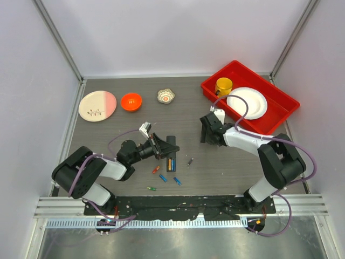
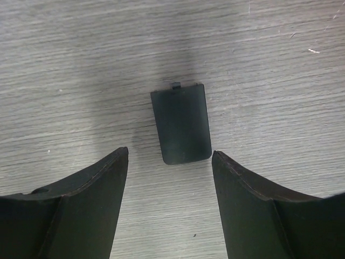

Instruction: Load the batteries into the remote control

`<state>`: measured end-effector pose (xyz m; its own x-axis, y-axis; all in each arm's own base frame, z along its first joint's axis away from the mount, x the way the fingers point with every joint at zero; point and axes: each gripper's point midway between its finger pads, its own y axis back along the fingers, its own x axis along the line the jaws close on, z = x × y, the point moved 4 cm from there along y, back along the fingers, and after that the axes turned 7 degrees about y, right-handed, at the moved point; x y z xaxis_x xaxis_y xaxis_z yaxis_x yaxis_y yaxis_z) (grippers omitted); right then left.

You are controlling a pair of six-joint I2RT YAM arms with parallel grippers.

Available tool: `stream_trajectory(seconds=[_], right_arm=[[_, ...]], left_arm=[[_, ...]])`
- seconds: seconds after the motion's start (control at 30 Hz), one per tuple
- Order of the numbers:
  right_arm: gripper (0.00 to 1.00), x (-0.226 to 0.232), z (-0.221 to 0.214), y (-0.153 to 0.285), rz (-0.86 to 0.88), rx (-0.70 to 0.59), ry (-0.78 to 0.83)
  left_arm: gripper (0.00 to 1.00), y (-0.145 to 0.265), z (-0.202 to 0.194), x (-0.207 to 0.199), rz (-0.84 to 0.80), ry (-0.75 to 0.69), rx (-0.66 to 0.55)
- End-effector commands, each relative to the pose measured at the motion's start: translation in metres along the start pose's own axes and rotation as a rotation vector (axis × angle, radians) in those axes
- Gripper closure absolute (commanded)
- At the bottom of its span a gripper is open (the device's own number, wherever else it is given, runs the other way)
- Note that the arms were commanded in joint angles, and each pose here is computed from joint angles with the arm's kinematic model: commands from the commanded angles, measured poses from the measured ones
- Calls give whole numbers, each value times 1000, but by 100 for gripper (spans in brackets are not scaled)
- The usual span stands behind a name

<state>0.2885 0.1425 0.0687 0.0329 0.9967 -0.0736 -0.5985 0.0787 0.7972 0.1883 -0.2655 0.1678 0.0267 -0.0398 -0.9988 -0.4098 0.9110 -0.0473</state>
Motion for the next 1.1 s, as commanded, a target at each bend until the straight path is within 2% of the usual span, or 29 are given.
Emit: stream_trajectory(seconds=[0.0,0.3,0.57,0.63,0.67,0.73,0.77,0.87,0.93,1.07], right_arm=[[34,1,13,-6,15,-27,23],[43,-6,5,-21,52,36,34],[44,-8,-6,-28,59,70,43],[53,-8,-8,-29,66,78,39],[62,-7,-10,-28,74,81,35],[67,-7,-11,-26,84,79,27],[75,-6,-10,-24,94,76,19],[87,-4,-7,-13,124,51,-15],[89,-3,-5,-3,131,39,-24],[94,4,18,42,185,-41,-28]], left_arm=[[100,12,-7,-48,-231,-151,13],[100,12,-6,-46,-228,-159,12],[100,9,-4,-44,-220,-151,12],[100,9,-4,-44,-219,-152,12],[100,9,-4,-43,-218,-151,9],[100,8,-3,-42,-214,-148,8],[100,8,-3,-41,-211,-147,5],[100,5,2,-37,-198,-136,-18],[100,1,7,-35,-191,-128,-46],[100,-6,17,-31,-180,-132,-123]])
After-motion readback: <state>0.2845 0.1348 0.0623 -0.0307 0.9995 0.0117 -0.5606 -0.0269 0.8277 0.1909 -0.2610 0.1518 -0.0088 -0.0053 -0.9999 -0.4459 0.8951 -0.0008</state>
